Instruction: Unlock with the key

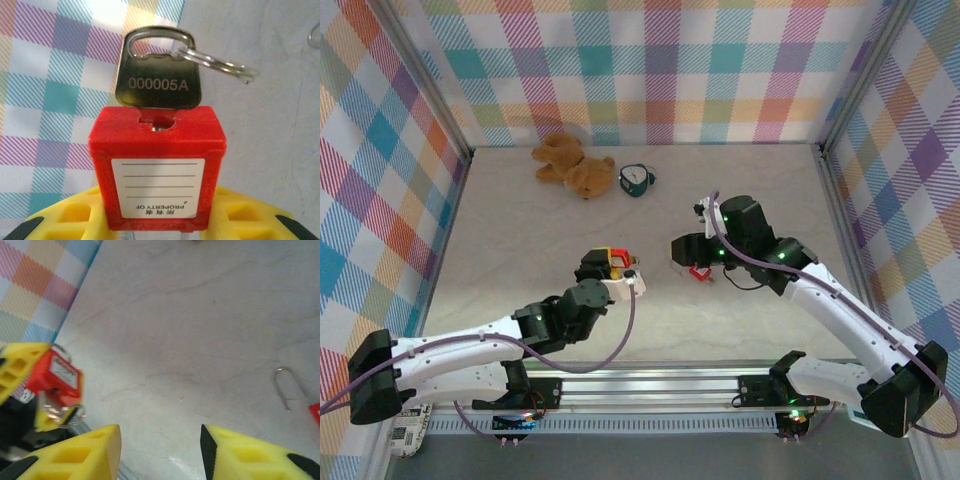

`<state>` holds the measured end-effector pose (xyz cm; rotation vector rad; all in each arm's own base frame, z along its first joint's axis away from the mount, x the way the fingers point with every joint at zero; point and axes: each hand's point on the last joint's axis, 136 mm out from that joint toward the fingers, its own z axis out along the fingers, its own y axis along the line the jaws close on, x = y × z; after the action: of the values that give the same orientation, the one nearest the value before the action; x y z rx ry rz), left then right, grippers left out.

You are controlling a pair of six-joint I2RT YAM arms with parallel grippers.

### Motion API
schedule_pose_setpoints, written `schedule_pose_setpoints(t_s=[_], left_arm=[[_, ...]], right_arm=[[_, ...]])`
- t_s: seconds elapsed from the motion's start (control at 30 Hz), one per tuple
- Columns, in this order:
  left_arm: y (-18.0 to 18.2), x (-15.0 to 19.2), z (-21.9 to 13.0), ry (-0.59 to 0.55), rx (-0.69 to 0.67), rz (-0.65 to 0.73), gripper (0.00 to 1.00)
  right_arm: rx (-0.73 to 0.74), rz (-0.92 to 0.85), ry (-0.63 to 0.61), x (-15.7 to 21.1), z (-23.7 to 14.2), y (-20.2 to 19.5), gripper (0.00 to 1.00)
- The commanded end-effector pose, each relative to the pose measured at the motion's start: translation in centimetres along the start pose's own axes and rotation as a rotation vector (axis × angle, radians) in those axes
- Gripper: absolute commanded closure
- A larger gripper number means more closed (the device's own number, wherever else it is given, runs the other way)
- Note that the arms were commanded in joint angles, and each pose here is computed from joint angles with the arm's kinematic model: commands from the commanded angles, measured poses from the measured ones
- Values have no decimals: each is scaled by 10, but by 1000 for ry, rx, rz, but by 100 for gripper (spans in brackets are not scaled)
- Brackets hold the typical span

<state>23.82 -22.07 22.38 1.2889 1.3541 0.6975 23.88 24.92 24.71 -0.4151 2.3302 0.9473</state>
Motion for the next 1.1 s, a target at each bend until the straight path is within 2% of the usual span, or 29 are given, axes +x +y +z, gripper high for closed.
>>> schedule_pose_setpoints(t_s=[0.0, 0.17, 0.57, 0.83, 1.07], left_arm=[[22, -12, -6, -26, -140, 63, 100], [14, -20, -7, -62, -181, 116, 100], [-13, -24, -4, -79, -150, 213, 100], [-5, -21, -7, -74, -178, 174, 100], [7, -17, -16, -99, -198, 122, 100]], right_arm=[[-122, -70, -20, -13, -5, 26, 53], [-205, -64, 35, -4, 5, 37, 53], [-196, -113, 78, 9, 30, 43, 54], [-187, -118, 110, 17, 39, 44, 56], [-176, -139, 105, 19, 42, 53, 53]])
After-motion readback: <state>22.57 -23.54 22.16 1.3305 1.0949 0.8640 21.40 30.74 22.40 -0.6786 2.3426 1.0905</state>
